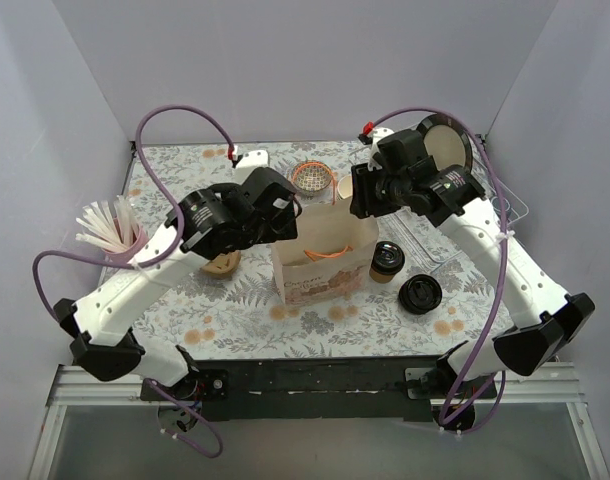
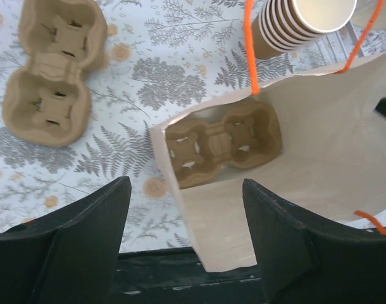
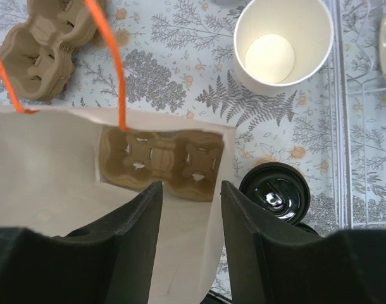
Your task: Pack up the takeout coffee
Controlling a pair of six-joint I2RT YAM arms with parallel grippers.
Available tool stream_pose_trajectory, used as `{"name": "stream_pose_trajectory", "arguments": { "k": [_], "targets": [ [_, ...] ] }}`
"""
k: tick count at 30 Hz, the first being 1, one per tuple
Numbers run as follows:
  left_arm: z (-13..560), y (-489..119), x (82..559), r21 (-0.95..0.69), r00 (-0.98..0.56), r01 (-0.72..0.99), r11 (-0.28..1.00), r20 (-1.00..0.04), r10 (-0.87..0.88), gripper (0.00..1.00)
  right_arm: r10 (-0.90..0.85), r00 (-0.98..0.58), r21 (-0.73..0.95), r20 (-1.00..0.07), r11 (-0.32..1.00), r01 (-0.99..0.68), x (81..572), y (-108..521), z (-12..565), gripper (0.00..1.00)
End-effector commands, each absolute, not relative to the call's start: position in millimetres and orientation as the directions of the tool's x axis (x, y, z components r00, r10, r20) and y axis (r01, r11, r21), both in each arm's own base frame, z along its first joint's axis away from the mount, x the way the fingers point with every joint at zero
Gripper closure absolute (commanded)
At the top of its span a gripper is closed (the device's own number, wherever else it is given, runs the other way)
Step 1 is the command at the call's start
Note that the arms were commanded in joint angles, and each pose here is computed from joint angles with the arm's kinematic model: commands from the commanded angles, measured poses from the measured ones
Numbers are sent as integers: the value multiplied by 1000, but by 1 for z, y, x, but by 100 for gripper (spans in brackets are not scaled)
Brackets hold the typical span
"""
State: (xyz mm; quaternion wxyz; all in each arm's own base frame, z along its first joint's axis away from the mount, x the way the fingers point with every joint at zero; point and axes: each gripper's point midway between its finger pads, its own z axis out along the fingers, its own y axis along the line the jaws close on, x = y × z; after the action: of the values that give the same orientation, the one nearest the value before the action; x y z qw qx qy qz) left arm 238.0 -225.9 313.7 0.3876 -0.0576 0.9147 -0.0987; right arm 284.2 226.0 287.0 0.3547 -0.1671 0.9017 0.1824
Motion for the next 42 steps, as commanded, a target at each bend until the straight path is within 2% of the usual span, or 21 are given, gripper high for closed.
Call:
{"name": "stream_pose_trajectory", "arguments": {
  "k": [1,3,8,10,13,22,34,42],
  "targets": [
    [327,-193,245,-39,-568,113,993,-822,33,28,-180,-620,155,-763,881,-446,295,221,318,51],
    [334,-187,251,52,-507,177,983,-851,136,29,-178,-613,176,-769,864,-472,292,226,325,51],
    [343,-175,292,96,-428,192,977,-887,171,37,-185,-606,196,-774,839,-507,283,228,331,51],
    [357,-194,291,71,-352,361,930,-913,206,36,-187,-604,187,-775,844,-502,280,223,331,52],
    [349,-208,291,90,-288,486,869,-923,256,37,-185,-617,180,-765,858,-481,277,217,327,52],
    [338,-250,293,39,-295,702,711,-893,339,52,-194,-652,161,-733,881,-444,265,202,313,52],
    [298,-244,280,41,-361,744,667,-815,454,53,-222,-656,145,-721,878,-456,257,195,291,52],
    [281,-235,267,45,-383,764,643,-771,509,65,-223,-638,154,-737,863,-480,263,203,284,67]
  ]
}}
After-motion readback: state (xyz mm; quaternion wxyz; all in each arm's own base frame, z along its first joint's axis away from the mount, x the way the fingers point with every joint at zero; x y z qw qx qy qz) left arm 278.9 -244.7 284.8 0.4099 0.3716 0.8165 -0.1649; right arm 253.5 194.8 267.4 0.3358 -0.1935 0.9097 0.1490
